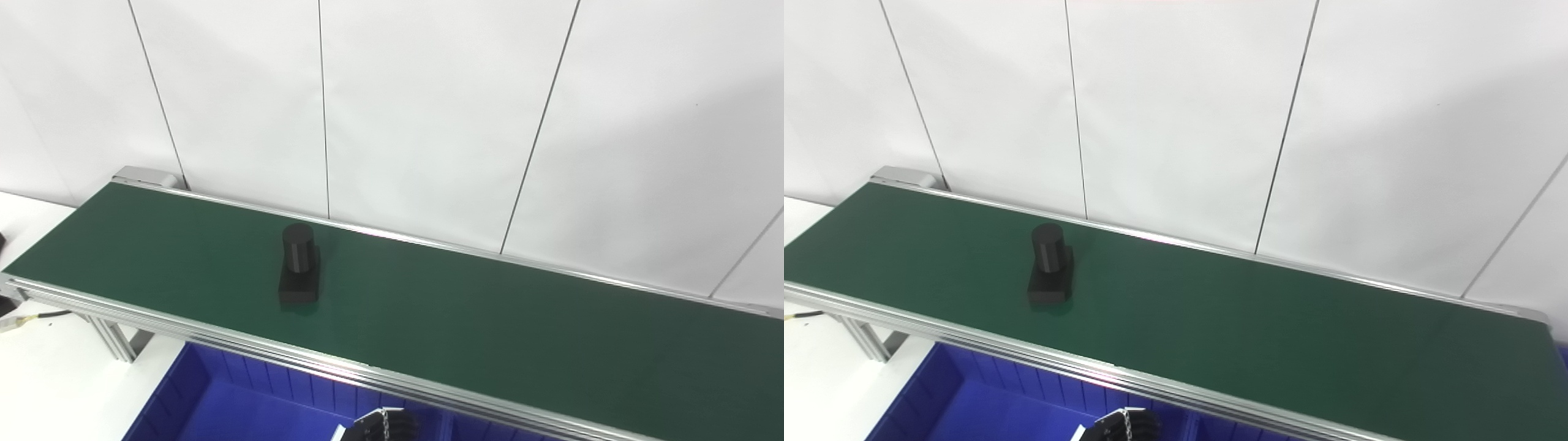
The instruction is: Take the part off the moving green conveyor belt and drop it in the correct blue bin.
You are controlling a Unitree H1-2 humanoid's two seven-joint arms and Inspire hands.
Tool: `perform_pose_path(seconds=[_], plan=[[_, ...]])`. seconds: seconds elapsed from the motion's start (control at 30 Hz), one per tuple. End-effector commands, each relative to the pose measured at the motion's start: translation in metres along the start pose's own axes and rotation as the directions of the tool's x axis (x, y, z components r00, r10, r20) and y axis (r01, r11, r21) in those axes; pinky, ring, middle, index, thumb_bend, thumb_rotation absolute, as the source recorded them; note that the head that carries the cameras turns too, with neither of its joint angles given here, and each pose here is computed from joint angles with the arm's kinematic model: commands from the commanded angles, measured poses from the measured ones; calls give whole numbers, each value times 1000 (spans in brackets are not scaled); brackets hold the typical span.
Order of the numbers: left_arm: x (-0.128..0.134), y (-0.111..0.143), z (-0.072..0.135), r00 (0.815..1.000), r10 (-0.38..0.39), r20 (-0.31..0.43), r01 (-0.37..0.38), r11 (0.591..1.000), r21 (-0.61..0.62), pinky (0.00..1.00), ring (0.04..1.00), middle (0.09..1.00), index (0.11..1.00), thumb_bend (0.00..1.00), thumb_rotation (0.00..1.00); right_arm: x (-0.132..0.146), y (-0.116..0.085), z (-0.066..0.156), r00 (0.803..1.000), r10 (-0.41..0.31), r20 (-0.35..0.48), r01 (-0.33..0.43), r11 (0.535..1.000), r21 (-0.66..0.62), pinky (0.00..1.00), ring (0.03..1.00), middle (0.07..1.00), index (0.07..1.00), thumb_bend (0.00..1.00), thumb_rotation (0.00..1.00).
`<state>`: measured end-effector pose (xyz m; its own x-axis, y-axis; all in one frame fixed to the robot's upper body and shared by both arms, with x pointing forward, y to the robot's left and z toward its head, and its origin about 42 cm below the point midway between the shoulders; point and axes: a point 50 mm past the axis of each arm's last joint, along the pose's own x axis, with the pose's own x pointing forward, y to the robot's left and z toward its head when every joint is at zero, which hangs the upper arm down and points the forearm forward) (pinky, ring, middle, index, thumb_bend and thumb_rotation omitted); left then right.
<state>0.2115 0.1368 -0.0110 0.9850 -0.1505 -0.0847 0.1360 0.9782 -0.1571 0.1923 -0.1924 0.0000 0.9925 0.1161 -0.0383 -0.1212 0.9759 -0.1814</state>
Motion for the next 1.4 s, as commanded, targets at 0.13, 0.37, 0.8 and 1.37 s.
perform_pose_path(seconds=[0.13,0.37,0.8,1.37], plan=[[5,0,11,998,-8,69,8,1000,8,712,699,695,652,385,0,6,2,14,996,-10,84,9,1000,15,590,712,787,774,769,51],[4,3,12,998,-7,68,5,1000,24,744,713,699,667,357,0,7,5,15,996,-8,88,7,1000,12,588,707,786,773,773,55],[0,8,13,997,3,71,-6,999,41,840,740,725,679,182,19,9,9,17,995,-15,98,15,1000,8,586,710,781,762,782,36],[2,6,13,997,1,75,-3,1000,24,870,761,738,688,139,75,62,-19,89,921,-107,374,117,993,-5,680,769,815,837,693,94]])
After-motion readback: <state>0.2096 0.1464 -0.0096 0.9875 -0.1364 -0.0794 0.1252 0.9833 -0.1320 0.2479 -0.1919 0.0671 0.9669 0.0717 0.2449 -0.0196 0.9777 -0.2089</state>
